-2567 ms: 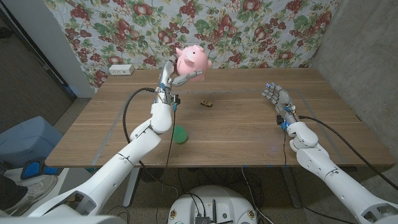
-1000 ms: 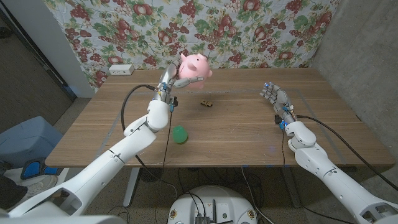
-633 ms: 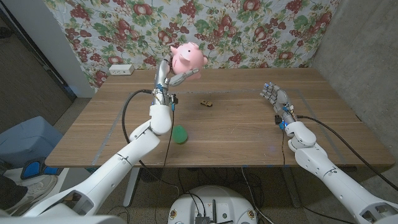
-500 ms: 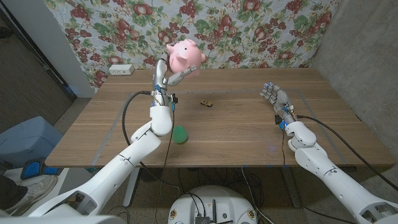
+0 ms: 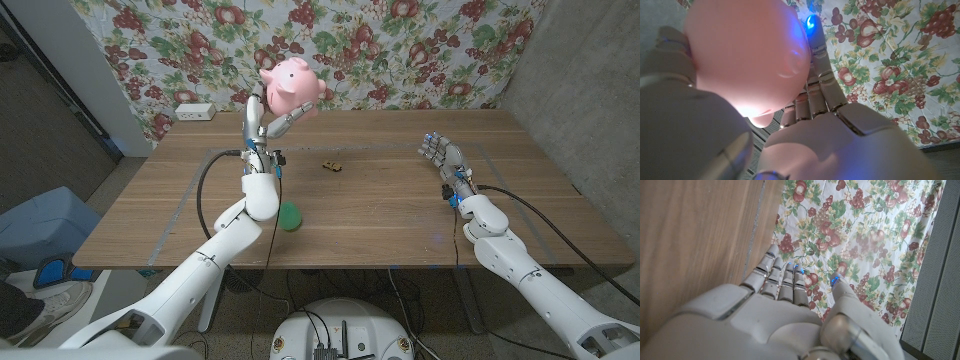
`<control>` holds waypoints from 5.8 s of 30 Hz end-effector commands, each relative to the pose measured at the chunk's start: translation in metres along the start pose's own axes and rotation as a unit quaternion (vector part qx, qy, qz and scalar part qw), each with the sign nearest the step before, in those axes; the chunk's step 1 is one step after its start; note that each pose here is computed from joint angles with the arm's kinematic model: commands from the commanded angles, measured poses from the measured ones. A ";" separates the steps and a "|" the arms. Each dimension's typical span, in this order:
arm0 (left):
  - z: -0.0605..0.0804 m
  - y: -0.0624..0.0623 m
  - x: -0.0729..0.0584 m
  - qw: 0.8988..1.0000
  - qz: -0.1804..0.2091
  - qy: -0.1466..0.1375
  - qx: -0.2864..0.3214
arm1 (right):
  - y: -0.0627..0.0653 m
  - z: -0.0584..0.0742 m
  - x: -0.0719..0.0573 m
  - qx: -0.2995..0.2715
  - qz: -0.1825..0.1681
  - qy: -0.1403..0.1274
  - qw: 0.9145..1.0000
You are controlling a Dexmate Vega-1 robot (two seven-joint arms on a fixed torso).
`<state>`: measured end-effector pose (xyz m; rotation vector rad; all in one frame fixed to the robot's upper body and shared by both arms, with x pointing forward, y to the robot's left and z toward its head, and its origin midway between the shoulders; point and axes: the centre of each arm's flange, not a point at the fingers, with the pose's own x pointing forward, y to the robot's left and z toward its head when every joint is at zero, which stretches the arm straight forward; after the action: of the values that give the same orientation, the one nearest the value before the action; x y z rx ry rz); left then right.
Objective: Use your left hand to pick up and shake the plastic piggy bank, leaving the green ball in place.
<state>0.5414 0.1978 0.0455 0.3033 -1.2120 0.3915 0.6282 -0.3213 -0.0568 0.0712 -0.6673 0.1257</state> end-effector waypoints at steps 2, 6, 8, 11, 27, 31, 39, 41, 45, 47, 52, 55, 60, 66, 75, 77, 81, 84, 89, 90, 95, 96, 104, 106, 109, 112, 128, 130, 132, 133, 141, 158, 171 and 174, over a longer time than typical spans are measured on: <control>0.001 -0.003 0.003 0.999 -0.026 0.013 0.019 | -0.001 -0.002 0.000 0.002 -0.001 0.001 1.000; 0.000 -0.007 0.007 0.996 -0.065 0.038 0.045 | -0.001 -0.002 0.000 0.002 0.000 0.001 1.000; 0.000 -0.008 0.011 0.992 -0.095 0.056 0.065 | -0.001 -0.002 0.000 0.000 0.001 0.001 1.000; 0.000 -0.011 0.016 0.985 -0.131 0.080 0.084 | -0.001 -0.002 0.001 0.001 0.001 0.002 1.000; -0.004 -0.027 0.027 0.943 -0.264 0.135 0.154 | -0.002 -0.001 0.003 0.000 0.001 0.003 1.000; -0.005 -0.027 0.028 0.940 -0.271 0.136 0.158 | -0.002 -0.002 0.003 0.001 -0.001 0.004 1.000; -0.006 -0.026 0.029 0.939 -0.274 0.137 0.160 | -0.001 -0.002 0.004 0.000 0.001 0.003 1.000; -0.006 -0.026 0.029 0.939 -0.273 0.137 0.159 | 0.000 -0.002 0.004 0.000 0.000 0.004 1.000; -0.006 -0.025 0.029 0.939 -0.271 0.136 0.159 | 0.001 -0.002 0.005 0.000 0.001 0.003 1.000; -0.006 -0.024 0.030 0.941 -0.268 0.134 0.157 | 0.002 -0.002 0.005 0.000 0.000 0.003 1.000; -0.006 -0.021 0.029 0.949 -0.250 0.122 0.147 | 0.003 -0.001 0.006 0.000 0.000 0.003 1.000; -0.006 -0.018 0.028 0.958 -0.229 0.110 0.136 | 0.003 -0.001 0.006 -0.001 0.000 0.003 1.000; -0.007 -0.013 0.023 0.975 -0.176 0.088 0.106 | 0.004 -0.002 0.007 -0.002 0.001 0.004 1.000; -0.008 -0.007 0.019 0.988 -0.116 0.063 0.075 | 0.004 -0.002 0.006 -0.001 -0.001 0.005 1.000; -0.008 -0.002 0.012 0.998 -0.049 0.032 0.037 | 0.005 -0.002 0.007 0.001 -0.001 0.005 1.000; -0.008 -0.001 0.010 0.999 -0.035 0.024 0.029 | 0.006 -0.003 0.007 -0.001 0.001 0.005 1.000; -0.007 0.001 0.009 1.000 -0.020 0.014 0.020 | 0.006 -0.003 0.007 0.000 0.000 0.006 1.000; -0.007 0.001 0.008 1.000 -0.014 0.010 0.017 | 0.007 -0.003 0.007 -0.002 0.002 0.005 1.000; -0.008 0.001 0.008 1.000 -0.018 0.011 0.018 | 0.007 -0.003 0.007 0.000 -0.002 0.005 1.000; -0.008 0.001 0.008 1.000 -0.018 0.011 0.017 | 0.007 -0.003 0.007 0.002 -0.003 0.005 1.000; -0.007 0.001 0.009 1.000 -0.019 0.009 0.017 | 0.008 -0.003 0.007 0.000 -0.001 0.004 1.000; -0.007 0.001 0.009 1.000 -0.020 0.009 0.017 | 0.008 -0.003 0.007 0.001 -0.001 0.004 1.000; -0.007 -0.001 0.012 0.998 -0.048 0.029 0.033 | 0.009 -0.003 0.008 0.000 0.000 0.004 1.000; -0.007 -0.002 0.014 0.996 -0.070 0.045 0.044 | 0.009 -0.003 0.008 -0.002 0.001 0.004 1.000; -0.007 -0.006 0.018 0.988 -0.118 0.074 0.070 | 0.009 -0.003 0.008 0.000 0.000 0.004 1.000; -0.006 -0.010 0.022 0.978 -0.162 0.089 0.094 | 0.009 -0.003 0.007 -0.002 0.001 0.003 1.000; -0.002 -0.021 0.027 0.944 -0.262 0.124 0.154 | 0.006 -0.003 0.002 0.002 -0.001 0.004 1.000; -0.001 -0.021 0.027 0.944 -0.263 0.125 0.156 | 0.005 -0.003 0.002 0.000 0.000 0.003 1.000; -0.001 -0.021 0.027 0.943 -0.264 0.125 0.156 | 0.005 -0.003 0.002 0.001 0.000 0.003 1.000; -0.001 -0.022 0.027 0.943 -0.265 0.125 0.157 | 0.005 -0.004 0.002 0.001 0.000 0.004 1.000; 0.000 -0.023 0.027 0.943 -0.264 0.124 0.158 | 0.003 -0.004 0.001 0.002 0.000 0.004 1.000; -0.002 -0.017 0.023 0.971 -0.192 0.082 0.114 | 0.002 -0.005 0.004 0.003 0.000 0.005 1.000; -0.007 -0.009 0.011 0.996 -0.066 0.029 0.046 | 0.001 -0.005 0.007 0.004 0.001 0.007 1.000; -0.007 -0.008 0.011 0.997 -0.055 0.024 0.042 | 0.001 -0.005 0.007 0.003 0.000 0.007 1.000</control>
<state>0.5563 0.1889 0.0636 0.5709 -1.0163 0.2771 0.6348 -0.3192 -0.0573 0.0761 -0.6571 0.1285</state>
